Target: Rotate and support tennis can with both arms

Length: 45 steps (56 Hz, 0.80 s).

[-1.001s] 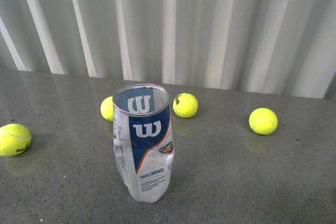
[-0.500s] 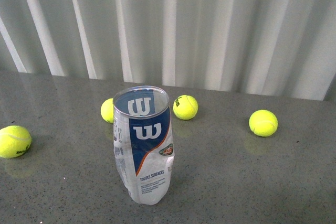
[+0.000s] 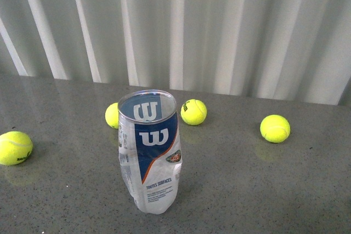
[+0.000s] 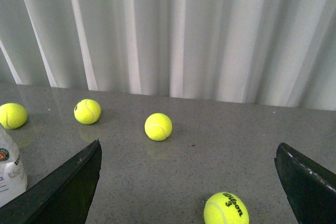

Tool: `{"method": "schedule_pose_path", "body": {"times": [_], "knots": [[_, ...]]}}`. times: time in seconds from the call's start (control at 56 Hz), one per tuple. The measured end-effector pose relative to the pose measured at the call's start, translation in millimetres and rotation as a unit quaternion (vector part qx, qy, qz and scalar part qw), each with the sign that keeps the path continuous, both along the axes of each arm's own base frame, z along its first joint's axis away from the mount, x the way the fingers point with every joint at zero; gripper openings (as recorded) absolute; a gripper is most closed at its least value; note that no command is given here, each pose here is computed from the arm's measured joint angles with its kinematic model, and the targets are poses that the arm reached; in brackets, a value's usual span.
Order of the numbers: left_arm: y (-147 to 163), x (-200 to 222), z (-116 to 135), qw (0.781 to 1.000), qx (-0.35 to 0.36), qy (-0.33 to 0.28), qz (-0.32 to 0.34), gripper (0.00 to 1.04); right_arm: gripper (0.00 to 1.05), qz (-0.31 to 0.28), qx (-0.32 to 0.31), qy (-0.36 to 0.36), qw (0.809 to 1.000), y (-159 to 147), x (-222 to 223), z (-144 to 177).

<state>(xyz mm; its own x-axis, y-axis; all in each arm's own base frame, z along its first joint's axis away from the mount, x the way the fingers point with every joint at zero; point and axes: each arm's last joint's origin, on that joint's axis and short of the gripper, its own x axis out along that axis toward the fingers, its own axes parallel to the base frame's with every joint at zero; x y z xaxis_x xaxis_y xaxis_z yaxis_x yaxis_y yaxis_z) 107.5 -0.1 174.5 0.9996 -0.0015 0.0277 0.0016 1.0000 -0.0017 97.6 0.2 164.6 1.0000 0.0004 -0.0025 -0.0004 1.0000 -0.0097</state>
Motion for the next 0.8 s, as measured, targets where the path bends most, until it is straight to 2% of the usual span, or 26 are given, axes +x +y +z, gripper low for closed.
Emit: {"method": "schedule_pose_path", "body": {"times": [0.071, 0.179, 0.554, 0.608, 0.804], "knots": [[0.0, -7.1, -4.7, 1.0, 0.0, 0.018, 0.0, 0.04, 0.98, 0.0, 0.0, 0.0, 1.0, 0.0, 0.0, 0.0], [0.0, -11.1, -2.5, 1.0, 0.0, 0.001, 0.0, 0.04, 0.98, 0.0, 0.0, 0.0, 1.0, 0.0, 0.0, 0.0], [0.0, -11.1, -2.8, 1.0, 0.0, 0.003, 0.0, 0.04, 0.98, 0.0, 0.0, 0.0, 1.0, 0.0, 0.0, 0.0], [0.0, -11.1, -2.8, 1.0, 0.0, 0.003, 0.001, 0.11, 0.98, 0.0, 0.0, 0.0, 1.0, 0.0, 0.0, 0.0], [0.0, -11.1, -2.8, 1.0, 0.0, 0.003, 0.001, 0.54, 0.98, 0.0, 0.0, 0.0, 1.0, 0.0, 0.0, 0.0]]}}
